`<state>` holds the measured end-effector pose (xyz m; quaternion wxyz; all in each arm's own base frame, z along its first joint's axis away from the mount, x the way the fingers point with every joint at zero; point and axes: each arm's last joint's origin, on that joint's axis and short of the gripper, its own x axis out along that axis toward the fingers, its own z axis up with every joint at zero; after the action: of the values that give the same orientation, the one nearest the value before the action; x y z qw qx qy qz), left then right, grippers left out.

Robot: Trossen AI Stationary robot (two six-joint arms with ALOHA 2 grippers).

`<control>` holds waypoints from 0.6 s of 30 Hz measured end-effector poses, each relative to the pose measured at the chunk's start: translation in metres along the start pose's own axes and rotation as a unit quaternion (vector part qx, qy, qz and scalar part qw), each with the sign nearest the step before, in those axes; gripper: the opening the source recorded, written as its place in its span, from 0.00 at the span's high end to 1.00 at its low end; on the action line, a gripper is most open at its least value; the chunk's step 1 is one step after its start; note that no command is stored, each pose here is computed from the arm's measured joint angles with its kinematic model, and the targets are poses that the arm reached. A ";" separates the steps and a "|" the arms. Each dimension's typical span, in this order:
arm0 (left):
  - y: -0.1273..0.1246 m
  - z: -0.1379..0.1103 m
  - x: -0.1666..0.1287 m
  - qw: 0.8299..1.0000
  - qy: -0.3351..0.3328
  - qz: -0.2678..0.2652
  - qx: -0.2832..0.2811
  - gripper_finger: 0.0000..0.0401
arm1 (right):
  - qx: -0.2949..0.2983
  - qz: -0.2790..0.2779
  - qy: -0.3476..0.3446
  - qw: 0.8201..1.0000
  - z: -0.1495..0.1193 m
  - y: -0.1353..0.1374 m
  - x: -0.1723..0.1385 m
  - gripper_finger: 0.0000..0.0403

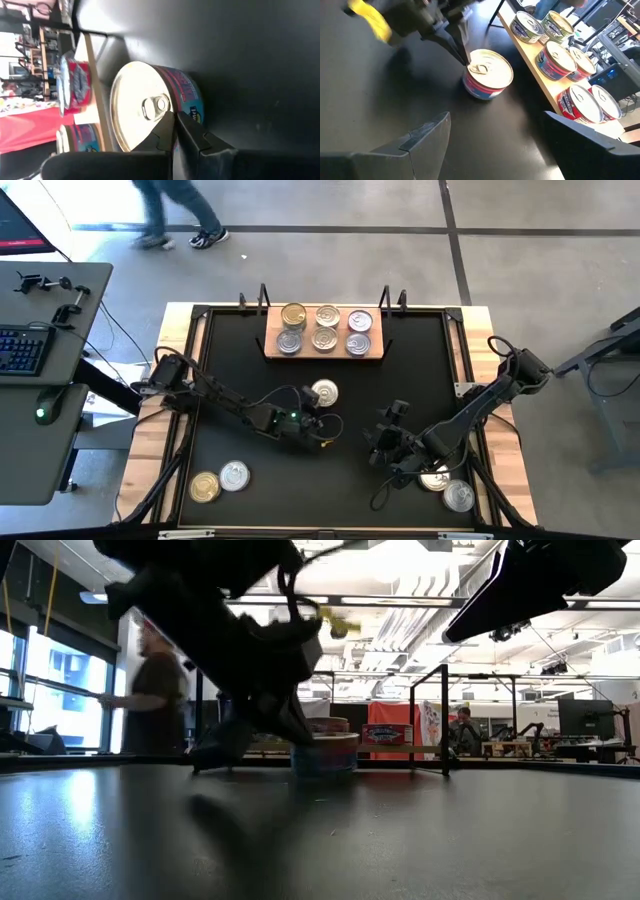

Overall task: Stack canned seafood by type on shelf
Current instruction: Stack the blue-pink tuna can on top of other blue-pink tuna can on the shelf

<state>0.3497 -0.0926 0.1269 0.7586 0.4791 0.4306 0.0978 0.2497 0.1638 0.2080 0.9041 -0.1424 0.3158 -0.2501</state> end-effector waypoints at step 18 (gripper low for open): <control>0.033 0.018 -0.032 0.997 -0.039 0.053 -0.047 1.00 | -0.001 0.000 0.002 1.000 0.000 0.000 0.000 0.24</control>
<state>0.3526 -0.1047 0.1744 0.7902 0.4684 0.3697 0.1398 0.2493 0.1637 0.2078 0.9035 -0.1430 0.3176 -0.2499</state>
